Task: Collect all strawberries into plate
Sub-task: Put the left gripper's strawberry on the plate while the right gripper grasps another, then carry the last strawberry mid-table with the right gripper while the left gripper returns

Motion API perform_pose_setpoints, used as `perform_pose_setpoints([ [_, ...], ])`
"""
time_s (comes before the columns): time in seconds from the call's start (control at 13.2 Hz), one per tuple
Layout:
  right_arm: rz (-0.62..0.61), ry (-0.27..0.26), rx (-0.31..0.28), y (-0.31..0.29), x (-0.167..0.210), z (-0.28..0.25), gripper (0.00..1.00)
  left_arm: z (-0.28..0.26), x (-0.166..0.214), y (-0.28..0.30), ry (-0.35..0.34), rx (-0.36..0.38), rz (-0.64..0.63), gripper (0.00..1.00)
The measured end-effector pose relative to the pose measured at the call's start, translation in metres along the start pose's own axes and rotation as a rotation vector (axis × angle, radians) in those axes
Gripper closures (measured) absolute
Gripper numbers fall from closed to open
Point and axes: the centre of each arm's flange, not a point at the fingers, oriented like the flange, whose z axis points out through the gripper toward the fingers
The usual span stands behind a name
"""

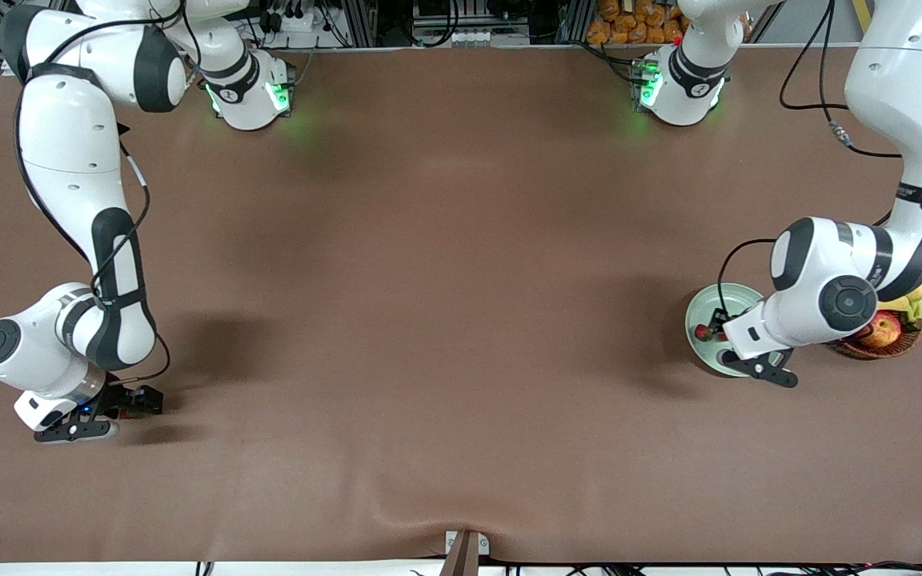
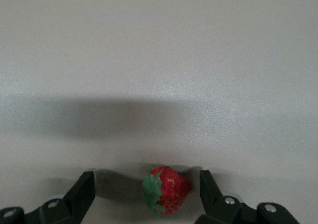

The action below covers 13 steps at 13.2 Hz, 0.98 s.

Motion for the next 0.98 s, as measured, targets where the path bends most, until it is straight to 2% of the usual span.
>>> perform_pose_setpoints([
  [0.23,-0.001,-0.001,0.007,-0.001,0.002,-0.004,0.46,-0.056,0.0,-0.003,0.067,0.052,-0.005,0.01],
  [0.3,-0.001,-0.001,0.006,0.0,0.002,-0.004,0.46,-0.078,0.001,-0.001,0.079,0.067,-0.004,0.0],
  [0.45,-0.001,-0.001,0.005,0.0,0.002,-0.005,0.63,-0.12,0.006,0.007,0.099,0.085,0.003,0.0],
  [0.76,-0.024,0.002,0.006,0.0,0.004,-0.008,0.63,-0.171,0.02,0.036,0.125,0.083,0.032,0.0],
  [0.98,-0.068,0.0,0.035,-0.01,0.014,-0.026,0.63,-0.187,0.027,0.063,0.144,0.055,0.015,0.0],
])
